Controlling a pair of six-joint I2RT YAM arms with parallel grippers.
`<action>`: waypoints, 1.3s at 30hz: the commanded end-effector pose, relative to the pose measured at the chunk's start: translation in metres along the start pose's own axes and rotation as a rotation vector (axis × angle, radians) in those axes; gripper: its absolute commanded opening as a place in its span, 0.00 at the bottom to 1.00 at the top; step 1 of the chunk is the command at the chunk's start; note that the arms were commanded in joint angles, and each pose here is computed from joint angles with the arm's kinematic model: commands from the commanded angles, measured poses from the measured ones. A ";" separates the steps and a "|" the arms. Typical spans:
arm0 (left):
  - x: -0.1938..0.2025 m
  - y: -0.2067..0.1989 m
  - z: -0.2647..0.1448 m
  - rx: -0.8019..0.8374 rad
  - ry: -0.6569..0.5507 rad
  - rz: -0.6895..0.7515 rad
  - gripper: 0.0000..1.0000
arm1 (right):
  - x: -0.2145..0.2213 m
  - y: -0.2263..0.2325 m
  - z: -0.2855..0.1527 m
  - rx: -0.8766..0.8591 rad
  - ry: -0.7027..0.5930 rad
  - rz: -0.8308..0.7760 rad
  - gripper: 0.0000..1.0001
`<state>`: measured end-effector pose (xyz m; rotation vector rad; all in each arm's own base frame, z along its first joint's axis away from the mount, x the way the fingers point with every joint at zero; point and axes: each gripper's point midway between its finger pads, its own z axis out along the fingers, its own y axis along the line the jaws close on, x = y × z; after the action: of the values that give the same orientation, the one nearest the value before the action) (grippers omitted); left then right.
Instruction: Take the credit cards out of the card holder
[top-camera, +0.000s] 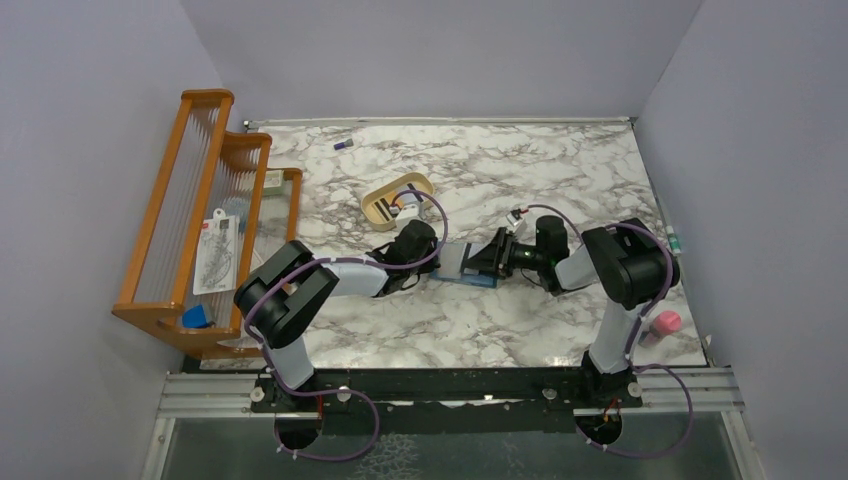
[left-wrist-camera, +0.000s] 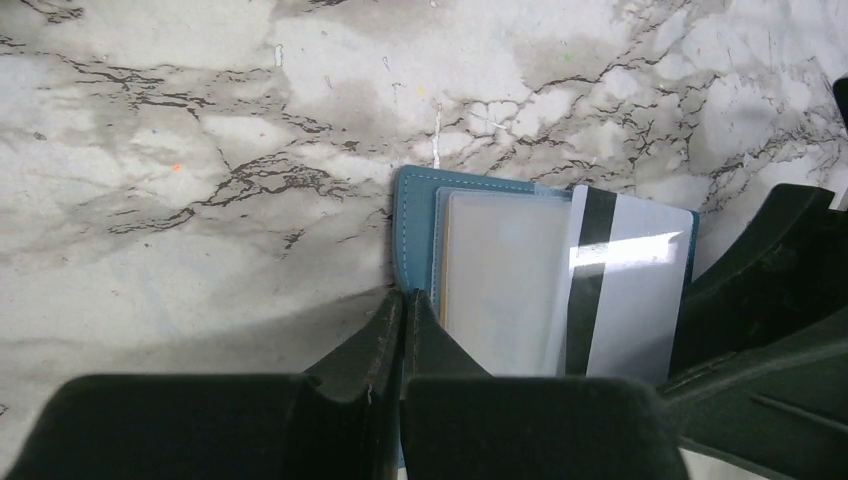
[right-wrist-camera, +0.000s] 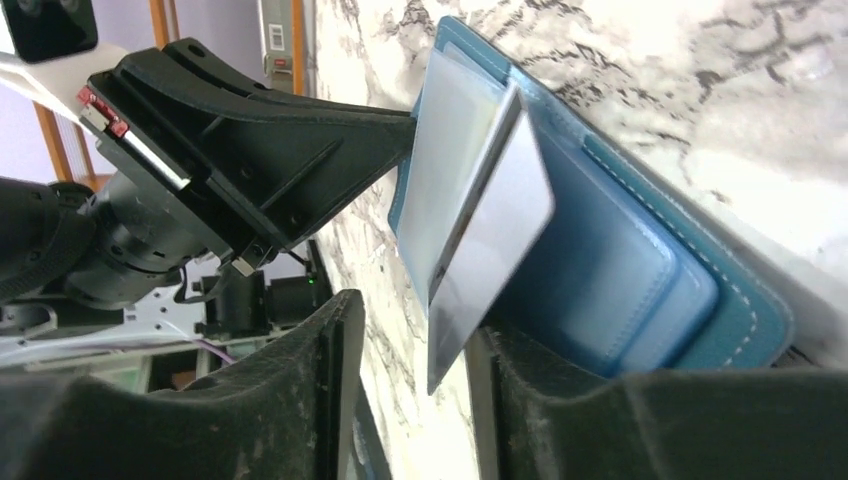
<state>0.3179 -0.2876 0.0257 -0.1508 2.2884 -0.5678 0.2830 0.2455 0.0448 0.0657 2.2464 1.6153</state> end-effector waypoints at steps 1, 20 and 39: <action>0.030 0.040 -0.007 -0.117 0.106 0.068 0.00 | 0.009 -0.012 -0.005 0.037 0.018 0.004 0.34; 0.018 0.051 -0.024 -0.113 0.049 0.013 0.00 | -0.087 0.037 -0.017 0.217 -0.155 -0.317 0.01; -0.016 0.093 -0.059 -0.176 -0.022 -0.090 0.00 | -0.202 0.082 0.076 0.204 0.121 -0.677 0.01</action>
<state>0.2964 -0.1928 0.0308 -0.3303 2.3055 -0.4460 0.4937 0.2782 0.1785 -0.5255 2.0476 1.0672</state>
